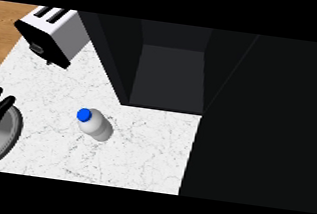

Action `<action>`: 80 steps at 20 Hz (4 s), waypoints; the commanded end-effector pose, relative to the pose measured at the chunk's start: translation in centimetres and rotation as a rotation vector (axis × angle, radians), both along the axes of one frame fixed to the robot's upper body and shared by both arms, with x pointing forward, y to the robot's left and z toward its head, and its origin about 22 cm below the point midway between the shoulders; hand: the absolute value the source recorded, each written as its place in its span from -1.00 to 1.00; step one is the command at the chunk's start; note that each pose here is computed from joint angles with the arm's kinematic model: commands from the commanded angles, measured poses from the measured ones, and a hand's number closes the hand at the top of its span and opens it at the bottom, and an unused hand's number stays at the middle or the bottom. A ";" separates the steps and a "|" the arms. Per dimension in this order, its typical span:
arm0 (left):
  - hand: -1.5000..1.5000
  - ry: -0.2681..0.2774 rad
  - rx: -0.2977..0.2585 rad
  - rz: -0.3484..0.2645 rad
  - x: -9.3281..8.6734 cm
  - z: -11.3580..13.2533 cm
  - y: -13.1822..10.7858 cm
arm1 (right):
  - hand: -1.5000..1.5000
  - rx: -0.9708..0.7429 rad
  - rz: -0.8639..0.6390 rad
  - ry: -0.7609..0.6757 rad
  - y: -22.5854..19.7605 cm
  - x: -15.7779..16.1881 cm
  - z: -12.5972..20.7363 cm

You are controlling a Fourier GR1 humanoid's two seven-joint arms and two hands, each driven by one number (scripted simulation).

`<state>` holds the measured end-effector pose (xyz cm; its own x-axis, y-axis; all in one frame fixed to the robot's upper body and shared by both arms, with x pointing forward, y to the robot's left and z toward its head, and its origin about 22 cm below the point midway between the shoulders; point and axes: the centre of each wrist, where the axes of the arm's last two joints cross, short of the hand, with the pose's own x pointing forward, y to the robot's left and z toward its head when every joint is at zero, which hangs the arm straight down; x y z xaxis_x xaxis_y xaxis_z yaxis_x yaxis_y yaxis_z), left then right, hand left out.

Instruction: Pick up the bottled water, place it into the cabinet and close the cabinet

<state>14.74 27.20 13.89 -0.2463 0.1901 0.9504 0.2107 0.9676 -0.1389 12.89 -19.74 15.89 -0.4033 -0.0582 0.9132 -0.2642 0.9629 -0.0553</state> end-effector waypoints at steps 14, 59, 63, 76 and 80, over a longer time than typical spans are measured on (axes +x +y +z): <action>-1.00 0.096 0.111 0.018 4.2 -5.1 -1.1 | -1.00 -0.018 -0.004 0.000 1.6 -2.0 1.4; -1.00 0.271 0.053 0.085 11.0 -28.0 1.3 | -1.00 -0.001 0.003 -0.008 2.4 -2.3 3.5; -1.00 0.228 0.039 0.115 10.9 -28.6 0.3 | -1.00 -0.025 -0.009 -0.019 1.9 -2.5 2.2; 1.00 0.039 0.167 -0.039 13.3 -27.4 -1.6 | -1.00 -0.019 -0.001 -0.006 1.7 -2.6 2.7; 1.00 -0.008 0.209 0.023 14.0 -27.3 -4.9 | -1.00 -0.019 -0.012 -0.001 1.9 -2.8 2.8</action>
